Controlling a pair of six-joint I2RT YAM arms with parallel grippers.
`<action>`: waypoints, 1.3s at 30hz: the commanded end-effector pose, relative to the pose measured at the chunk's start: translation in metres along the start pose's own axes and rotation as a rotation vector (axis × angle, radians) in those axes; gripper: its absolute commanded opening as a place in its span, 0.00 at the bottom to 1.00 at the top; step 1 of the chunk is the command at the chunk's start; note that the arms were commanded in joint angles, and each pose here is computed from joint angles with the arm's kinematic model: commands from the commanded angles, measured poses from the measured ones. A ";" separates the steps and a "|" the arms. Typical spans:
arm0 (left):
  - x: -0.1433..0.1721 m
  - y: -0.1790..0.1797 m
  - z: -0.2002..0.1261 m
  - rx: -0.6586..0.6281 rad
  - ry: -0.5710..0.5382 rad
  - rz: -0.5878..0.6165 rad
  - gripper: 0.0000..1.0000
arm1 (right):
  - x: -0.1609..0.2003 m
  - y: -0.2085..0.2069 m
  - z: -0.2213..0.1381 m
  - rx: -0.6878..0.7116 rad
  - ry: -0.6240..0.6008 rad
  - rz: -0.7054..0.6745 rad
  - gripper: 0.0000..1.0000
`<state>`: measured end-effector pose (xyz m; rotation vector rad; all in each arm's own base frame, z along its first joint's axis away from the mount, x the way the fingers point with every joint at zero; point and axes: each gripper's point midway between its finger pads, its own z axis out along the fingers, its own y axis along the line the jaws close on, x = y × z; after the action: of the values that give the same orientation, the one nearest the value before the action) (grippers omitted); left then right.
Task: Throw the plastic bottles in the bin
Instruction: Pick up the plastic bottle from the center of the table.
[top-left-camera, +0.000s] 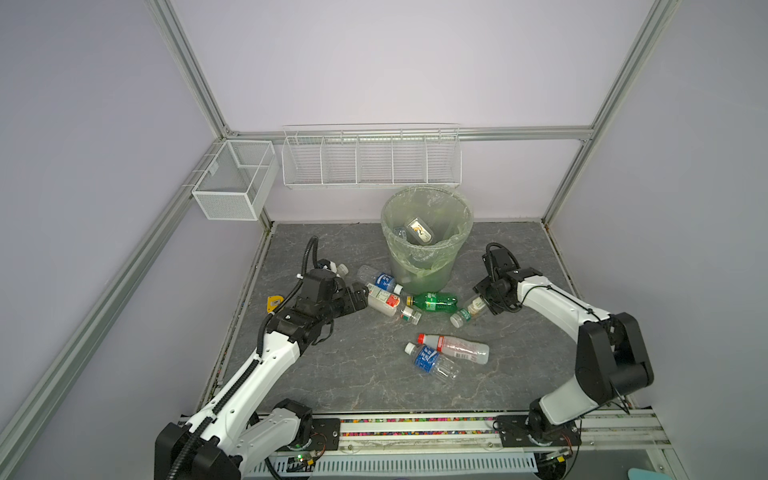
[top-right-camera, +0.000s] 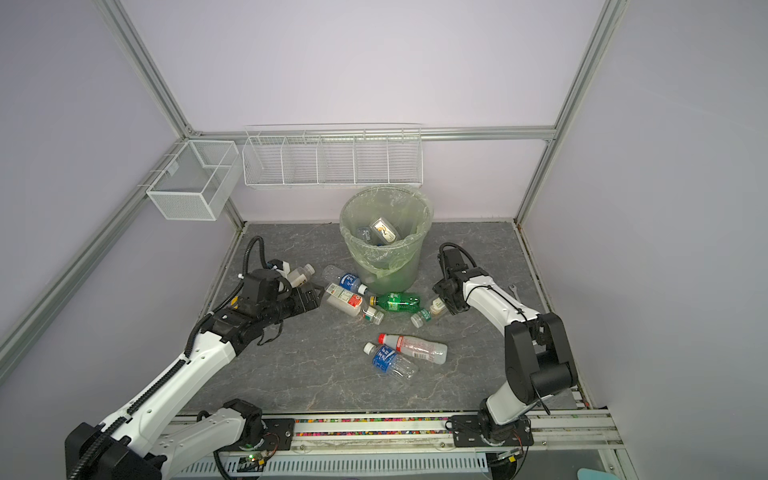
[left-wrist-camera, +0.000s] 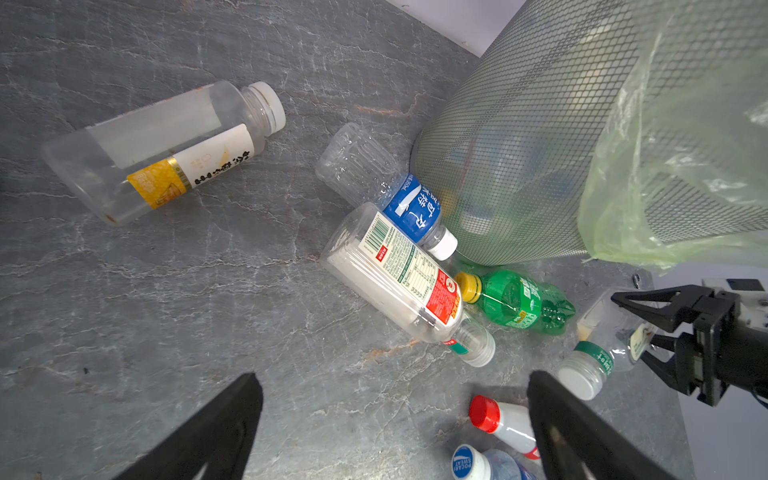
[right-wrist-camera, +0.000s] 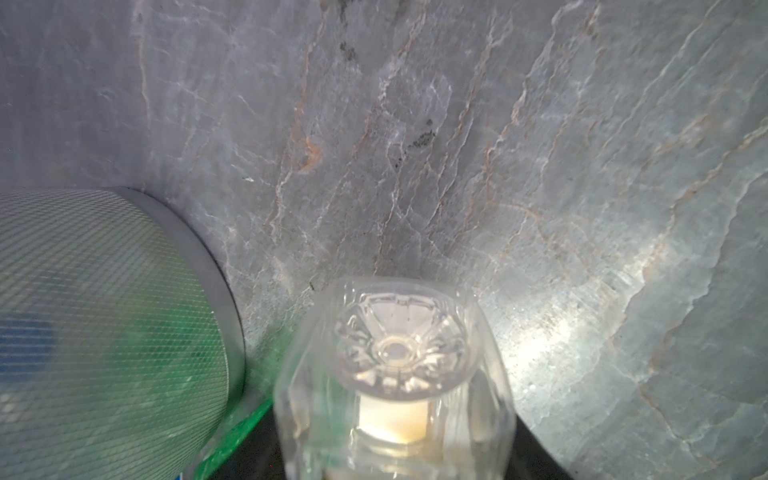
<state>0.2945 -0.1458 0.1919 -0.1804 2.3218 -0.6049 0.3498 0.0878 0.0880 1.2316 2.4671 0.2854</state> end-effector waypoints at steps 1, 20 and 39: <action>-0.011 -0.007 -0.005 0.019 -0.029 0.003 0.99 | -0.006 -0.013 -0.013 0.007 -0.020 0.014 0.58; -0.014 -0.001 0.002 -0.029 -0.026 -0.013 0.99 | -0.016 0.008 -0.075 -0.155 -0.049 -0.365 0.51; -0.028 -0.012 0.030 -0.015 -0.007 -0.026 0.99 | -0.017 0.029 -0.156 -0.409 -0.160 -0.533 0.45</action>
<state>0.3234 -0.1548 0.1806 -0.2154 2.3629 -0.5671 0.3175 0.0864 0.2207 0.4700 2.3922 0.4430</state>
